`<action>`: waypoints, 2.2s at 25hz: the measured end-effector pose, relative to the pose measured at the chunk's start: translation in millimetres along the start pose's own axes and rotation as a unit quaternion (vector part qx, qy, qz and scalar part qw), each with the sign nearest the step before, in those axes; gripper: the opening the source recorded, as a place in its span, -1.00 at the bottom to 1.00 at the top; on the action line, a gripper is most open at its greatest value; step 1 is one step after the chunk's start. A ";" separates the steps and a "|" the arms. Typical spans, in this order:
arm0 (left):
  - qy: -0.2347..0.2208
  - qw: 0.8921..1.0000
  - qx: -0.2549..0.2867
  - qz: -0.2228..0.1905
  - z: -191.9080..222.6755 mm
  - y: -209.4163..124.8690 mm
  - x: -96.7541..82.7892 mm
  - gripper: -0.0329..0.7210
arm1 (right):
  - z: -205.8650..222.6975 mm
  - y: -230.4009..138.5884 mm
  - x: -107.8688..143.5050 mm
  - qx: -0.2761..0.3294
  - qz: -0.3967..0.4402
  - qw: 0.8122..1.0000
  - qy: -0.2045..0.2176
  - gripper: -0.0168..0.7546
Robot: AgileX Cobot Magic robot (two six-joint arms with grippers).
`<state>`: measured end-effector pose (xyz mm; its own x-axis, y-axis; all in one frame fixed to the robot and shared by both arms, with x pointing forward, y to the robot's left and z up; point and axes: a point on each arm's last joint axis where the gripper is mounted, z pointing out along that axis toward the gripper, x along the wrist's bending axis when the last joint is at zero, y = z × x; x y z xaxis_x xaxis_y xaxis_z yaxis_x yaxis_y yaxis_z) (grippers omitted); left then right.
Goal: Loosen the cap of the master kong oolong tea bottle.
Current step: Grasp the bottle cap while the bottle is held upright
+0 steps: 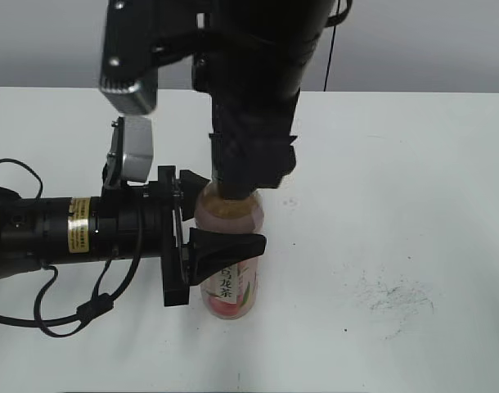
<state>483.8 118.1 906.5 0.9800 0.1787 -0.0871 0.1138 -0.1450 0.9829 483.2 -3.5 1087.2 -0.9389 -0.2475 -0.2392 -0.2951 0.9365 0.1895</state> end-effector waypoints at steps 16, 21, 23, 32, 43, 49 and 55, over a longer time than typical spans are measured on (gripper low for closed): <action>0.000 1.000 0.000 0.000 0.0 0.0 0.0 0.27 | 0.0 0.6 0.6 -0.001 0.477 0.879 0.004 0.02; 0.000 1.000 0.000 0.000 0.0 0.0 0.0 0.27 | 0.0 -0.1 0.3 0.001 0.462 0.887 0.001 -0.27; 0.000 1.000 0.000 0.000 0.0 0.0 0.0 0.27 | 0.0 -0.1 0.3 0.001 0.445 0.895 0.001 -0.28; 0.000 1.000 0.000 0.000 0.0 0.0 0.0 0.27 | -1.4 -0.2 0.5 0.000 0.203 0.979 0.000 -0.30; 0.004 1.000 0.000 -0.005 0.0 -0.1 0.7 0.27 | -4.0 2.5 3.0 -0.019 -0.092 0.996 0.008 -0.73; 0.004 1.000 0.000 -0.005 0.0 -0.1 0.7 0.27 | -3.7 4.3 4.0 -0.027 -0.008 0.999 0.016 0.05; 0.004 1.000 0.000 -0.004 0.0 -0.1 0.7 0.27 | -3.6 3.0 3.2 -0.017 0.193 0.981 0.015 0.23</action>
<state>484.5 118.3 906.4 0.9777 0.1879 -0.0938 0.1219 -0.1442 0.9820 478.7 -2.4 1090.4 -0.9867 0.1151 -0.1151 0.0771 0.9531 0.2927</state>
